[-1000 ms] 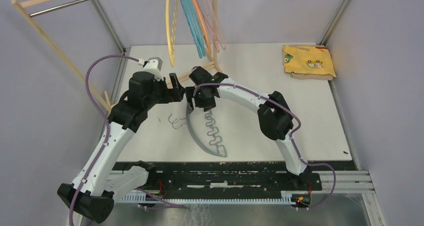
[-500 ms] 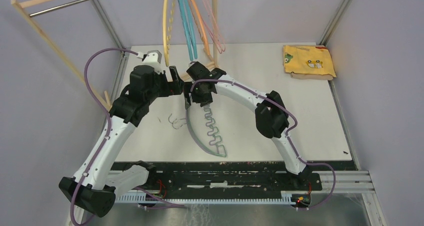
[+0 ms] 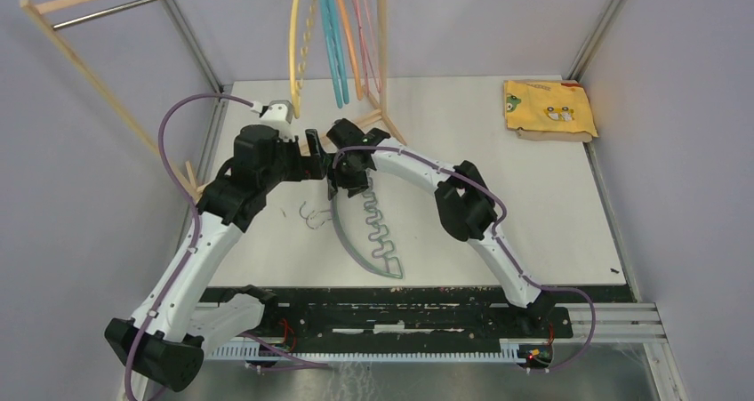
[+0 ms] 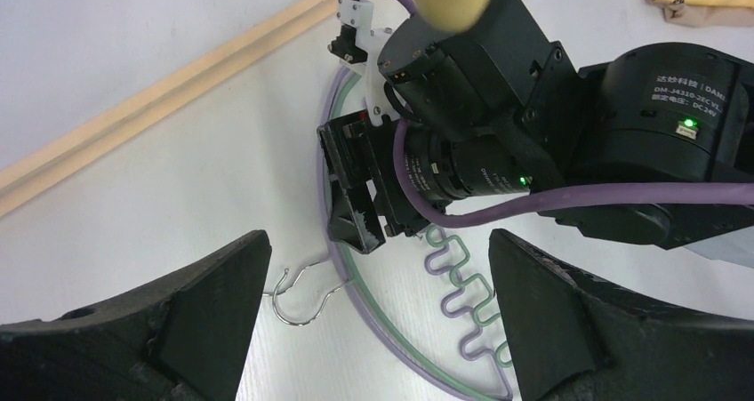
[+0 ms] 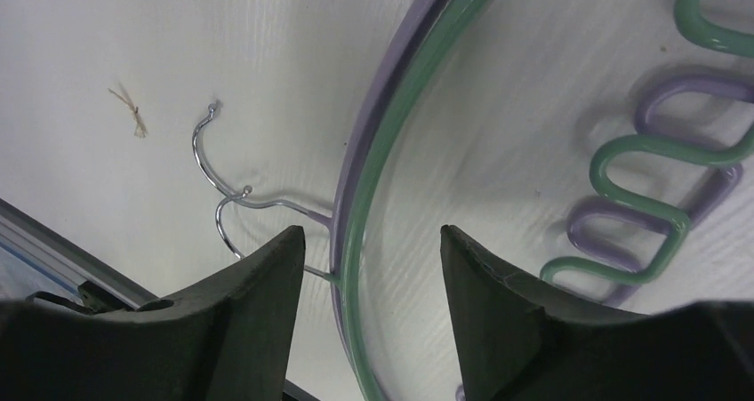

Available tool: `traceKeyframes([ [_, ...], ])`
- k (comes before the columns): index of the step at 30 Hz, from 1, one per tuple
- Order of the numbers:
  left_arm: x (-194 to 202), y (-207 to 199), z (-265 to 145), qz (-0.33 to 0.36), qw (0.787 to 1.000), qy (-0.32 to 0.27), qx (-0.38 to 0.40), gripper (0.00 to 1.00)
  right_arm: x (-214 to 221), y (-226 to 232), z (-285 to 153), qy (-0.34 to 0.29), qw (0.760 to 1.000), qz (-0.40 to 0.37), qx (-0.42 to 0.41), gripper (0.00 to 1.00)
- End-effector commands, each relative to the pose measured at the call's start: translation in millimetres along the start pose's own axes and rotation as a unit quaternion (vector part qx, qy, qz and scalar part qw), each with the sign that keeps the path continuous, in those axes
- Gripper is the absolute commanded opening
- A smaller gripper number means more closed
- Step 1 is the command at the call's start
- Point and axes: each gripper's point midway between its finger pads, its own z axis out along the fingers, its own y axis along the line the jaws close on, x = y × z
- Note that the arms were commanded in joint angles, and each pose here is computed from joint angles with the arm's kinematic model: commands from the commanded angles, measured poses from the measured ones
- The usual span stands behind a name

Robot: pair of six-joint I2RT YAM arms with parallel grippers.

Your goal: Organize the hangers

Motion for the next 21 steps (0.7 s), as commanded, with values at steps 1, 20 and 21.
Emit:
traceKeyframes([
  [1, 2.1, 1.5, -4.3, 0.028, 1.000, -0.006, 0.005, 0.99, -23.1, 23.2, 2.6, -0.029, 0.998, 0.013, -0.046, 0.65],
  [20, 31.9, 6.0, -6.6, 0.043, 0.999, 0.027, 0.014, 0.99, -48.7, -2.6, -19.6, -0.053, 0.991, 0.100, -0.071, 0.01],
  [21, 32.9, 3.0, -6.9, 0.043, 0.998, 0.028, 0.024, 0.99, -57.1, -5.8, -28.2, -0.064, 0.986, 0.123, -0.089, 0.01],
])
